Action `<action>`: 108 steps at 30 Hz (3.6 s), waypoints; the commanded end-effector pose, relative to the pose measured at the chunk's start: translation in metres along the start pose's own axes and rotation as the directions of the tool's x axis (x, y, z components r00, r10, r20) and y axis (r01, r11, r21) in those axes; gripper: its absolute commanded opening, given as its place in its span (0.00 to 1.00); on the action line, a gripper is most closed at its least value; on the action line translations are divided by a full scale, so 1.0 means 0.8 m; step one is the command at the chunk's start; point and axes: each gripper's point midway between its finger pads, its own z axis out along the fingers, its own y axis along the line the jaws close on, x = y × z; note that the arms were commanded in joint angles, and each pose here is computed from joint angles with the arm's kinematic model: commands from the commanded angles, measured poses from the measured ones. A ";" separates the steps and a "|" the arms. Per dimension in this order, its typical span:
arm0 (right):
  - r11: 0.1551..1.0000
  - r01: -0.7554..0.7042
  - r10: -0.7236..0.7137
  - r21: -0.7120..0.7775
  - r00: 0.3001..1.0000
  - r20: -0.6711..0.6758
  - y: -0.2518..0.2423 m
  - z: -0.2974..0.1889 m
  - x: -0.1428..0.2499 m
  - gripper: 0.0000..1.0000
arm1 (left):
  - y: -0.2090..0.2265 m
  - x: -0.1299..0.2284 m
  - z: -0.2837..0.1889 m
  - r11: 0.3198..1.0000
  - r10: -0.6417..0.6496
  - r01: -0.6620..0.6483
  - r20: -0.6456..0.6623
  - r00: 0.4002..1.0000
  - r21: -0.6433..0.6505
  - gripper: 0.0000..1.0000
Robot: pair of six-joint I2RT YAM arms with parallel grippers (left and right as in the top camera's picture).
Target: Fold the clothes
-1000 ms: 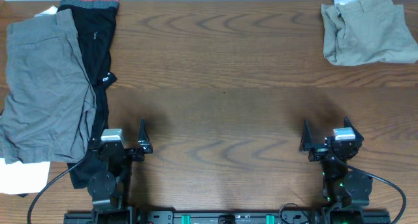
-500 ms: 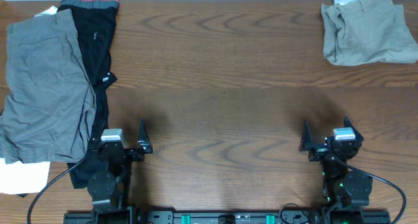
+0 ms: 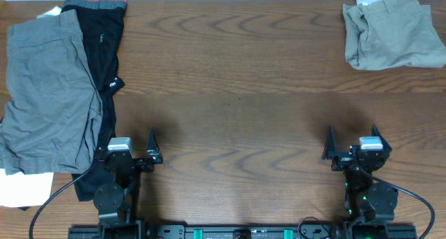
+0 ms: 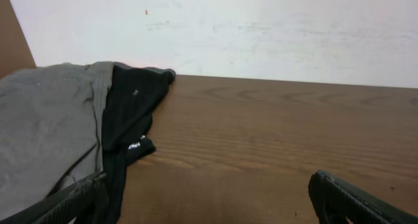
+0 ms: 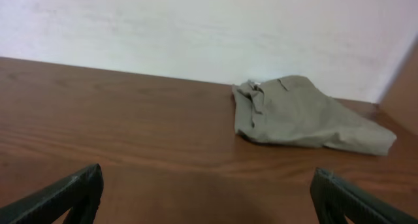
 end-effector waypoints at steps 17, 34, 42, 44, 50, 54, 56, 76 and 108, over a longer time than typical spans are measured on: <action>0.996 -0.031 0.035 -0.088 0.998 0.045 0.014 -0.005 -0.075 0.99 | -0.021 -0.058 0.007 0.997 -0.008 0.016 -0.101 0.995 0.081 0.98; 0.925 -0.106 0.031 -0.364 0.978 -0.205 0.068 0.128 -0.170 0.99 | 0.001 -0.137 0.111 0.998 -0.066 0.052 -0.563 0.824 -0.040 0.98; 0.851 -0.267 -0.013 -0.451 0.850 -0.527 0.098 0.191 -0.156 0.99 | 0.008 -0.154 0.135 0.997 -0.073 0.032 -0.746 0.662 -0.069 0.98; 0.829 -0.296 -0.051 -0.474 0.804 -0.592 0.105 0.195 -0.151 0.99 | -0.004 -0.156 0.144 0.999 -0.010 0.038 -0.762 0.647 0.019 0.98; 0.808 -0.352 -0.045 -0.472 0.762 -0.646 0.112 0.220 -0.146 0.99 | -0.008 -0.152 0.188 0.994 0.031 0.054 -0.725 0.688 0.094 0.98; 0.807 -0.384 -0.022 -0.447 0.738 -0.674 0.115 0.227 -0.134 0.99 | 0.046 -0.149 0.228 0.991 -0.124 0.120 -0.677 0.726 -0.053 0.98; 0.808 -0.378 -0.032 -0.452 0.738 -0.674 0.117 0.227 -0.131 0.99 | 0.082 -0.142 0.245 0.979 -0.204 0.155 -0.650 0.732 -0.133 0.99; 0.844 -0.354 -0.090 -0.402 0.646 -0.758 0.108 0.222 -0.081 0.77 | 0.250 0.028 0.321 0.886 -0.361 0.030 -0.647 0.672 -0.463 0.82; 0.853 -0.337 -0.086 -0.399 0.663 -0.744 0.105 0.229 -0.084 0.55 | 0.293 0.099 0.306 0.802 -0.522 0.089 -0.620 0.585 -0.591 0.06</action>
